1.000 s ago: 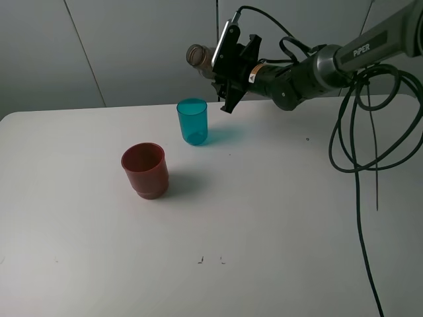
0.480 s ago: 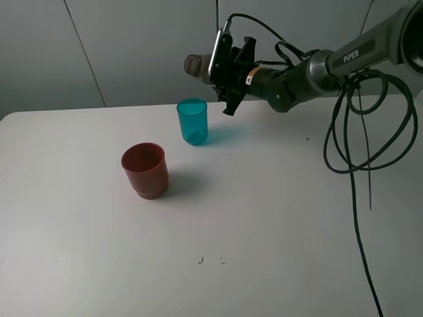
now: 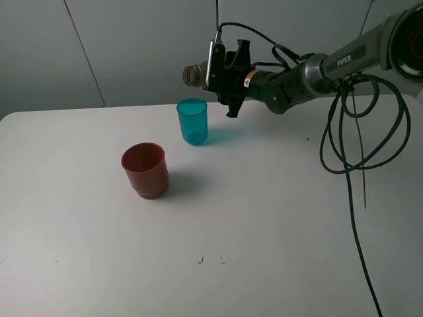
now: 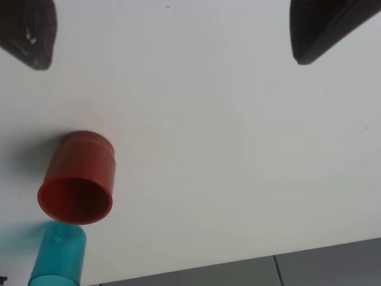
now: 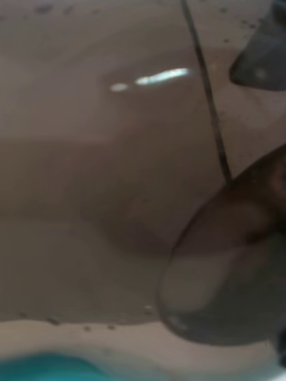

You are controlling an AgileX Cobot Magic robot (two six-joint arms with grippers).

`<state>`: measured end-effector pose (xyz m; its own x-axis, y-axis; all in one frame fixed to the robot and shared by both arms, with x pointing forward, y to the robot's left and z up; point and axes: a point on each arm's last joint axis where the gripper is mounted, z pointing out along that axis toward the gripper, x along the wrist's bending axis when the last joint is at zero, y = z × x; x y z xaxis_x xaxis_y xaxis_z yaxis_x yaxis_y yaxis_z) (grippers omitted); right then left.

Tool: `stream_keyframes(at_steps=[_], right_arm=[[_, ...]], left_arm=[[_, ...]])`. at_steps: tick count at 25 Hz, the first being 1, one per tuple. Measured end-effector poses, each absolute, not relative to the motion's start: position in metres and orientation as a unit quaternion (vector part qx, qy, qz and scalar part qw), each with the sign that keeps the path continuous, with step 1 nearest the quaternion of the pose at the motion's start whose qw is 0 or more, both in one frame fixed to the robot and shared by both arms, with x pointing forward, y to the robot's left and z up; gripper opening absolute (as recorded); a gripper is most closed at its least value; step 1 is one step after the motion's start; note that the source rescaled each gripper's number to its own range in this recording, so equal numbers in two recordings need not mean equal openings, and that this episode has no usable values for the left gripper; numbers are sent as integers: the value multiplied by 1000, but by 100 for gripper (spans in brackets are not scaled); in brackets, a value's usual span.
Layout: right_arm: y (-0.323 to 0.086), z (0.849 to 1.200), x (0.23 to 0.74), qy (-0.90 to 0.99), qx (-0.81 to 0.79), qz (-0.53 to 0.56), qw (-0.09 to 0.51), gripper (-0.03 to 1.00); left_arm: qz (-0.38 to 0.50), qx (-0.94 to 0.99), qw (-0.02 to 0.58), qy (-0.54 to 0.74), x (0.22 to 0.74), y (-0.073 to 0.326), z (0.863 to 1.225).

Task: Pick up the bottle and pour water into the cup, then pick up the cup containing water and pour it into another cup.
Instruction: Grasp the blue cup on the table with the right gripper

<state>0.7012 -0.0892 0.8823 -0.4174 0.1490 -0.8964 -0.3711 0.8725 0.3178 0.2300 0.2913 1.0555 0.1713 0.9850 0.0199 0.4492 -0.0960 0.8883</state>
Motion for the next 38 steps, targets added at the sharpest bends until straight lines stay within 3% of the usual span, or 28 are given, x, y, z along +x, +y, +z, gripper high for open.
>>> stream_keyframes(at_steps=[38], right_arm=[[-94,884,704,785,-163,163,575,1]], left_arm=[[341,657,393,546,230,291,1055]])
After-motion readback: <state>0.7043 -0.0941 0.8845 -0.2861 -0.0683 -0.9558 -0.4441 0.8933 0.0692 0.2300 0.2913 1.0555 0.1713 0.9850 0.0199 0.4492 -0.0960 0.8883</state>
